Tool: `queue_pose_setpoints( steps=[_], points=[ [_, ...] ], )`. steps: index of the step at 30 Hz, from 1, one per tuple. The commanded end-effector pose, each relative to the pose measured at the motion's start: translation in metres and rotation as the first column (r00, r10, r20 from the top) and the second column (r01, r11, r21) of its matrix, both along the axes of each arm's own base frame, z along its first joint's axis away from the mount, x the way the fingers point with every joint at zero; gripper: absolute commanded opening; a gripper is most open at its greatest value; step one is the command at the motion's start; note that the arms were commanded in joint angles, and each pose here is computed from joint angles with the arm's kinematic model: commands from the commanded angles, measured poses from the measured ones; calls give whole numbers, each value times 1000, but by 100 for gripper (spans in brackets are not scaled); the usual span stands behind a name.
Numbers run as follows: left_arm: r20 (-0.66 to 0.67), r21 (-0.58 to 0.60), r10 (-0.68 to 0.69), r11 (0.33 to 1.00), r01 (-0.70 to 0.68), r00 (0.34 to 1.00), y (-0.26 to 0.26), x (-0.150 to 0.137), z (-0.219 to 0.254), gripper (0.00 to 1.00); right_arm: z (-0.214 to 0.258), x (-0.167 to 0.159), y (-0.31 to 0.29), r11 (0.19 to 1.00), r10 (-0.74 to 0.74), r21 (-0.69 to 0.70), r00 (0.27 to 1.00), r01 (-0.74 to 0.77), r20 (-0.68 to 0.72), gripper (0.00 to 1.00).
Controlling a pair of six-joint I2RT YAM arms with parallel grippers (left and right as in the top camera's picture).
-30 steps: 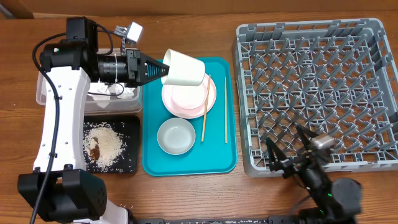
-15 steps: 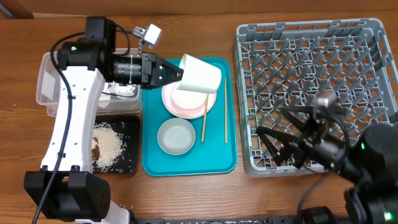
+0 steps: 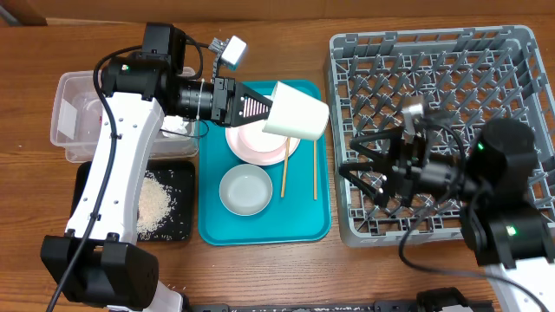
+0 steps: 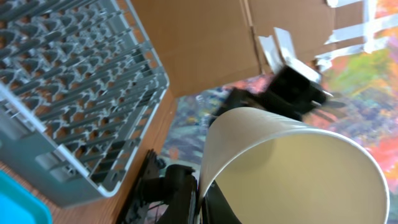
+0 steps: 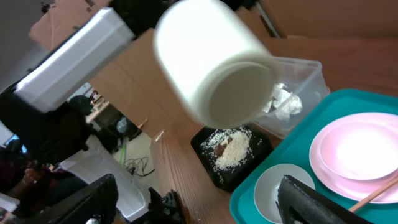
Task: Sort waste into correct bins and load items into the dishwasher
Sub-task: 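Reach the right gripper toward the cup held by the left gripper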
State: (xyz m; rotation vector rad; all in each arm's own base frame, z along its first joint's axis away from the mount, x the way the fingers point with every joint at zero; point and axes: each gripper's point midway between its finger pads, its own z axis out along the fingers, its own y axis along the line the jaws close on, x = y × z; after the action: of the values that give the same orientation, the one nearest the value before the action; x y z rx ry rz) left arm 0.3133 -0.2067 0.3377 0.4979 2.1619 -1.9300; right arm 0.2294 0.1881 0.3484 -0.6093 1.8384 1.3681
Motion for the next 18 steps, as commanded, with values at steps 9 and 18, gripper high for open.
queue_pose_setpoints(
  steps=[9,18],
  points=[
    [73,-84,-33,996,39,997,-3,-1,14,4,9,12,20,939,320,102,942,-329,97,85],
    [128,-84,-76,993,88,989,-17,-10,14,4,15,17,20,942,307,122,950,-312,59,89]
  ],
)
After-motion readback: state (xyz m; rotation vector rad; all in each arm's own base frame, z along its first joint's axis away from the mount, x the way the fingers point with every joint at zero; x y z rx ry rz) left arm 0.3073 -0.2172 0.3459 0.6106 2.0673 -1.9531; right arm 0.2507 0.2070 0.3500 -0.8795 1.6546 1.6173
